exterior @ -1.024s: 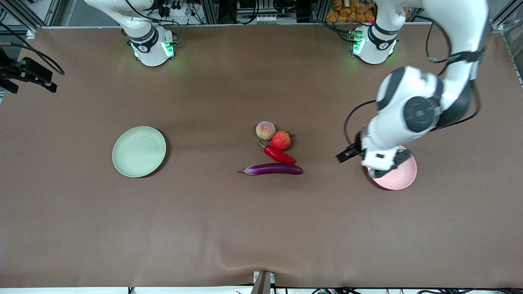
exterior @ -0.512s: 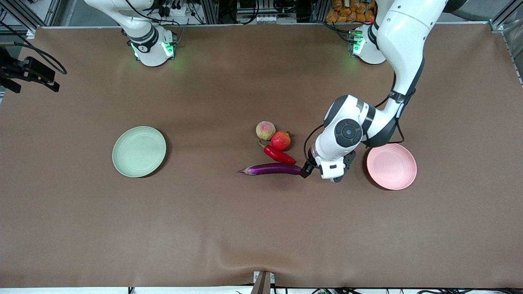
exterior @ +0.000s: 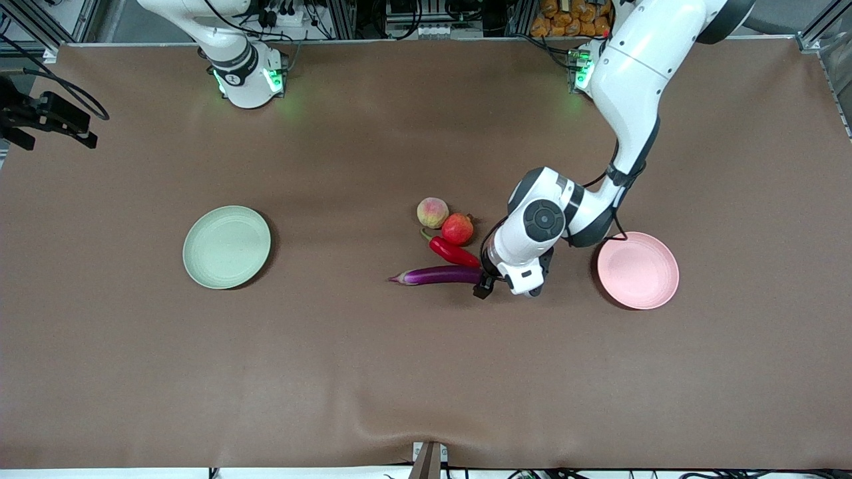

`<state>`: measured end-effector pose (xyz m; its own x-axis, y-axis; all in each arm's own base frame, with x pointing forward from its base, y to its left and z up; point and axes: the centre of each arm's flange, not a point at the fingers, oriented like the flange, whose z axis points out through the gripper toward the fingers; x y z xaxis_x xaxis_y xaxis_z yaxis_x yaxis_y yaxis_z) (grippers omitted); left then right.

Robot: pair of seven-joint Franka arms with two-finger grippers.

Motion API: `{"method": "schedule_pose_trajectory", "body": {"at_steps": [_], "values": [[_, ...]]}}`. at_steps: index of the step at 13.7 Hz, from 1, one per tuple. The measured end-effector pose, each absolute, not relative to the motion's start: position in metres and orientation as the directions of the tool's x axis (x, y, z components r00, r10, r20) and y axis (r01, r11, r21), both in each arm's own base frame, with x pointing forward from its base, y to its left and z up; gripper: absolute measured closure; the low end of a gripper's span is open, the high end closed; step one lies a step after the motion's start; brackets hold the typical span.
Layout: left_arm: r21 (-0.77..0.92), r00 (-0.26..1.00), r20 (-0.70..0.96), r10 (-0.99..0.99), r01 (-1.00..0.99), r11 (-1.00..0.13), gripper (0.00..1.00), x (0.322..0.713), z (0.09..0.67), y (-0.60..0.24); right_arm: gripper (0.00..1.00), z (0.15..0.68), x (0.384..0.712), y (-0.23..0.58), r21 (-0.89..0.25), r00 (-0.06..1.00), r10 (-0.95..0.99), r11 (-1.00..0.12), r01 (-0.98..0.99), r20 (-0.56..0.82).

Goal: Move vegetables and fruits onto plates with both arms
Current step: 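Reach the left gripper to the purple eggplant and grasp it, then carry the eggplant with the left gripper and lower it onto the pink plate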

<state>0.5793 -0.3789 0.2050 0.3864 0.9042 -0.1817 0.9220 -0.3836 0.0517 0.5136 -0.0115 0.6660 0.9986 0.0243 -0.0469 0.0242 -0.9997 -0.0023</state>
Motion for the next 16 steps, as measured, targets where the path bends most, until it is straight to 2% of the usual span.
{"method": "schedule_pose_trajectory", "body": {"at_steps": [2,5,9,10,14,16], "values": [[0.06,0.385,-0.185,0.904,0.923,-0.381,0.0,0.578,0.198,-0.382,0.0,0.666,0.514,-0.011,-0.002,0.999,0.024,-1.0,0.024,-0.047],[0.095,0.362,-0.191,0.912,0.932,-0.35,0.09,0.583,0.195,-0.381,0.0,0.666,0.514,-0.011,-0.003,0.999,0.025,-1.0,0.025,-0.048],[0.096,0.35,-0.195,0.916,0.936,-0.338,0.14,0.582,0.184,-0.381,0.0,0.665,0.513,-0.011,-0.004,0.998,0.026,-1.0,0.026,-0.058],[0.095,0.35,-0.195,0.916,0.937,-0.337,0.19,0.582,0.183,-0.381,0.0,0.664,0.512,-0.011,-0.004,0.998,0.026,-1.0,0.026,-0.064],[0.105,0.338,-0.194,0.921,0.941,-0.323,0.61,0.59,0.186,-0.373,0.0,0.662,0.51,-0.011,-0.005,0.996,0.026,-1.0,0.025,-0.086],[0.111,0.335,-0.194,0.922,0.941,-0.319,0.64,0.593,0.188,-0.371,0.0,0.662,0.51,-0.011,-0.005,0.996,0.025,-1.0,0.025,-0.086]]}}
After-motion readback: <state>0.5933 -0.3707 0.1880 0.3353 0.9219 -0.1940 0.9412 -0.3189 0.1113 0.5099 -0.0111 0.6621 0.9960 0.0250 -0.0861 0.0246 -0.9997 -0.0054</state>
